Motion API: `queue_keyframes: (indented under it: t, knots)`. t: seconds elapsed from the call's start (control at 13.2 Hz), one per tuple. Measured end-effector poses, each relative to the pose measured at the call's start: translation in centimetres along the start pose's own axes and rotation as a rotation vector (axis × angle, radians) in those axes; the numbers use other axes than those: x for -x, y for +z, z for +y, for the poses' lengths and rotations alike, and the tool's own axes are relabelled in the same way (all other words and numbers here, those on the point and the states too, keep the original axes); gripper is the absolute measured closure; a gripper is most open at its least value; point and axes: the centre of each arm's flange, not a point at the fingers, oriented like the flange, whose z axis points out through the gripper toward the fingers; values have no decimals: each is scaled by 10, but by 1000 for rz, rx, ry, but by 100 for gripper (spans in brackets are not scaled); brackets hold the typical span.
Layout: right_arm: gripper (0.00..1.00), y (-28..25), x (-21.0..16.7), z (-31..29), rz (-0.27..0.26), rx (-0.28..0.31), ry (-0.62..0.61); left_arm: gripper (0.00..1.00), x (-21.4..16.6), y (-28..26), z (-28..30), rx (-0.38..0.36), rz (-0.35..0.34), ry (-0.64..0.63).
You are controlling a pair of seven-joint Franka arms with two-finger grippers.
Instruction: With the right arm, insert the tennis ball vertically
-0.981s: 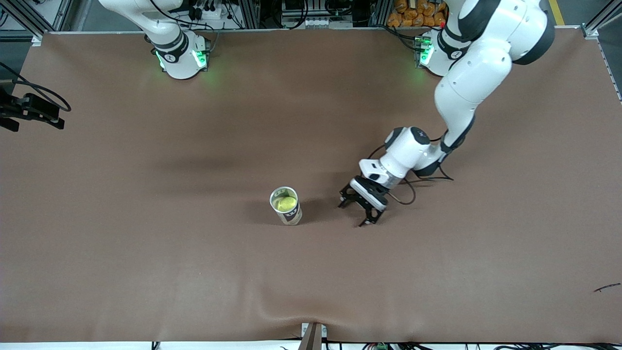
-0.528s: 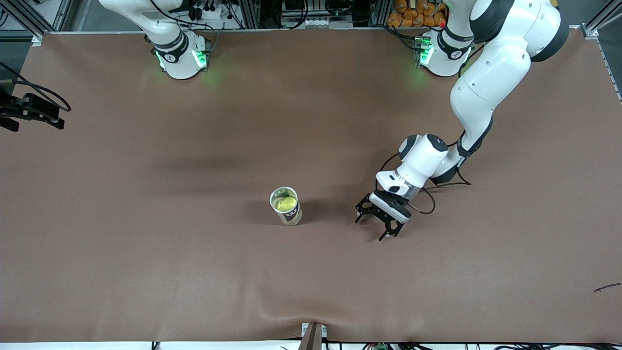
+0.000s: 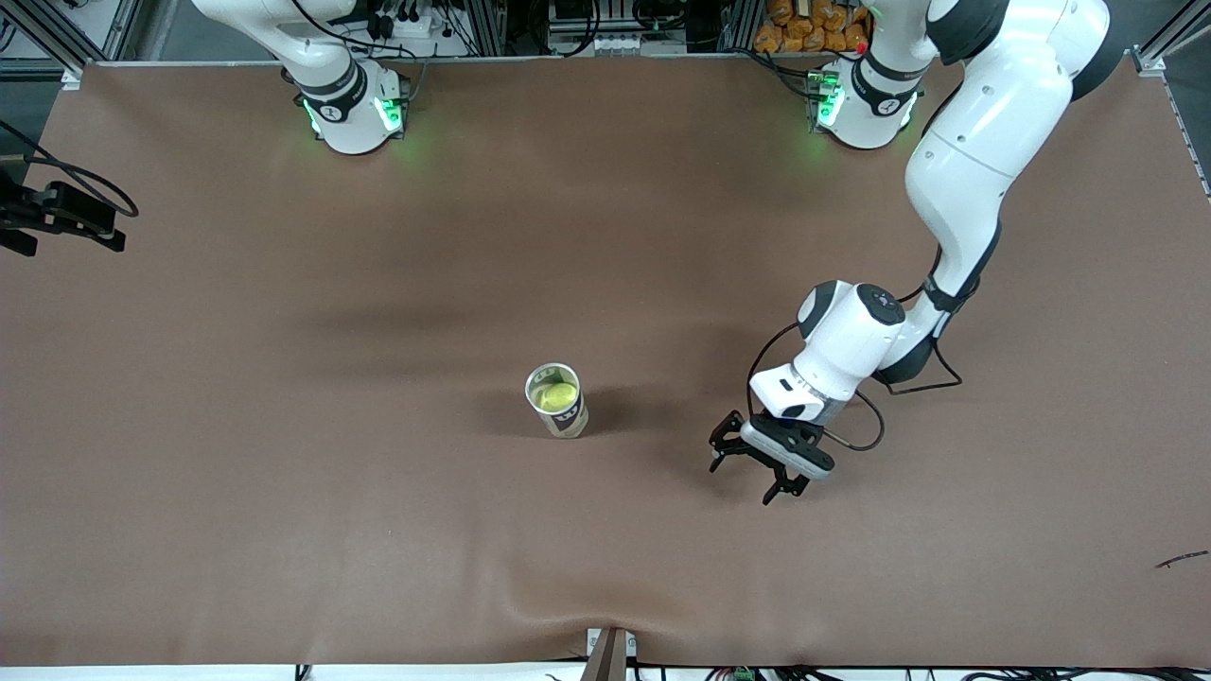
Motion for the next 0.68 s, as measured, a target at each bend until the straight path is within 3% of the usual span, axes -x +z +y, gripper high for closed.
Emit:
queue_keyframes:
  t: [0.68]
  knots:
    - [0, 1, -1, 0, 0, 0, -1, 0, -86, -84, -2, -52, -250, -76]
